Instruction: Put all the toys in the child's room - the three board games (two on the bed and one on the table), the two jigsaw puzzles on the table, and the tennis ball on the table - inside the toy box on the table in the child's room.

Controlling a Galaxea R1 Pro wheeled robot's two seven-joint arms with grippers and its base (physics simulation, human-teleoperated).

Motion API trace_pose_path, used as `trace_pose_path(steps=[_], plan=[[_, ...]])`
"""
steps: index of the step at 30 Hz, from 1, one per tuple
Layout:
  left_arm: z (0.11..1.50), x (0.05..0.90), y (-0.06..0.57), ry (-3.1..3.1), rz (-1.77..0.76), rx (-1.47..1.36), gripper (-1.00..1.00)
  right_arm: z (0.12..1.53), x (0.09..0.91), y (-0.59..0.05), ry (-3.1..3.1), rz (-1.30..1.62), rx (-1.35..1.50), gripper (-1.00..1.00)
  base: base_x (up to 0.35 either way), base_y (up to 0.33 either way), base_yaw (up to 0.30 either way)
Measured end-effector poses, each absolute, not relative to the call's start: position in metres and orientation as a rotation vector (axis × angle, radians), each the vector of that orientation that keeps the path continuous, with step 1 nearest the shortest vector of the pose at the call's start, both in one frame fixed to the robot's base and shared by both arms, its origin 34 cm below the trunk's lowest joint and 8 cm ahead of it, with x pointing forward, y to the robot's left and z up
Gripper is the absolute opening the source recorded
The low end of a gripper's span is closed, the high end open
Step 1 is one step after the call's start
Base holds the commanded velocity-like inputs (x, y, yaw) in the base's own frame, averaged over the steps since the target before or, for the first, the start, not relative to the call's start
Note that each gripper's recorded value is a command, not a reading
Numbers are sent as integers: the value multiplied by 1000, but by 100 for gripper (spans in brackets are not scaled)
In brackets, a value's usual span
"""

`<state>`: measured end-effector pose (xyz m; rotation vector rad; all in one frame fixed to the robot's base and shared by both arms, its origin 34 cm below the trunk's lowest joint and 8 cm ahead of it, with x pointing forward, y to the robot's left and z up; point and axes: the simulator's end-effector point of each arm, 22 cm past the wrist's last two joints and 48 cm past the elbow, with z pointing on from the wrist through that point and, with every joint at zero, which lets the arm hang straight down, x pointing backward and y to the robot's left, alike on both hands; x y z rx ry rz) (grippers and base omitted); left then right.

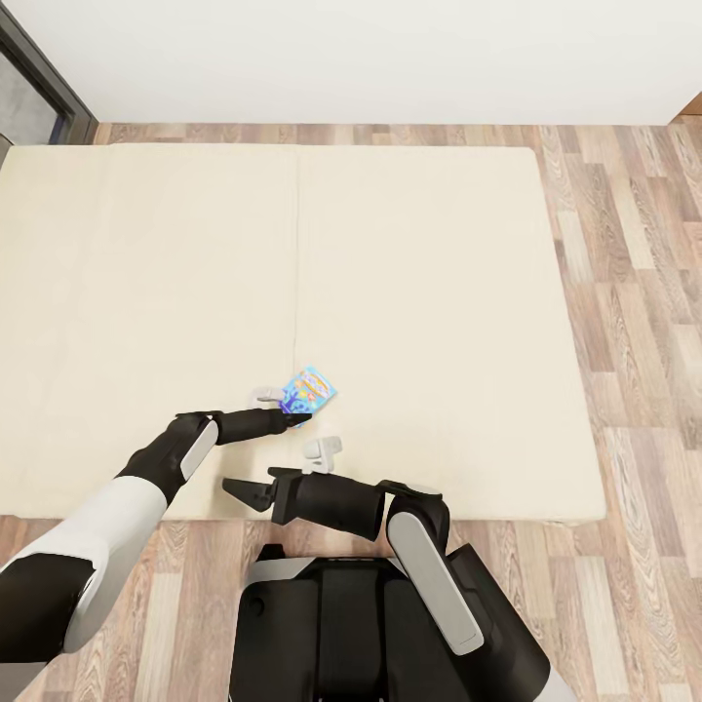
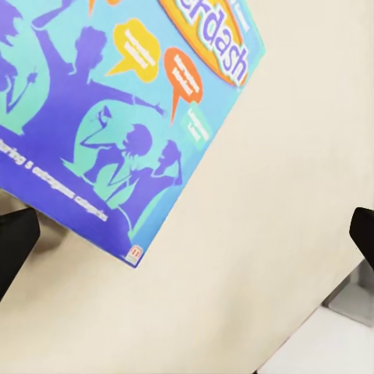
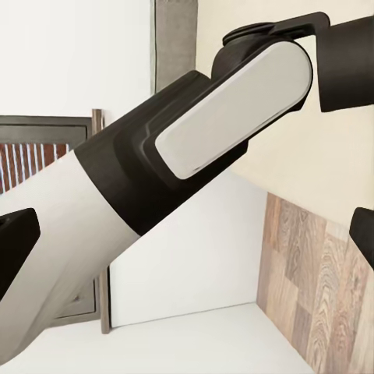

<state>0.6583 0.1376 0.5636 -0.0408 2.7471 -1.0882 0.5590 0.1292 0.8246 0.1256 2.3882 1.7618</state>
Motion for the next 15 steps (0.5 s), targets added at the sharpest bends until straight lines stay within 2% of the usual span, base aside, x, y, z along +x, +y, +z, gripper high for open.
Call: trace_pose_path(steps=[6, 15], plan=[[564, 658, 138, 2747, -1088, -41, 100, 825, 559, 129, 2388, 1761, 126, 100, 0, -169, 0], [564, 658, 138, 2747, -1088, -41, 100, 825, 559, 129, 2387, 1761, 127, 100, 0, -94, 0]])
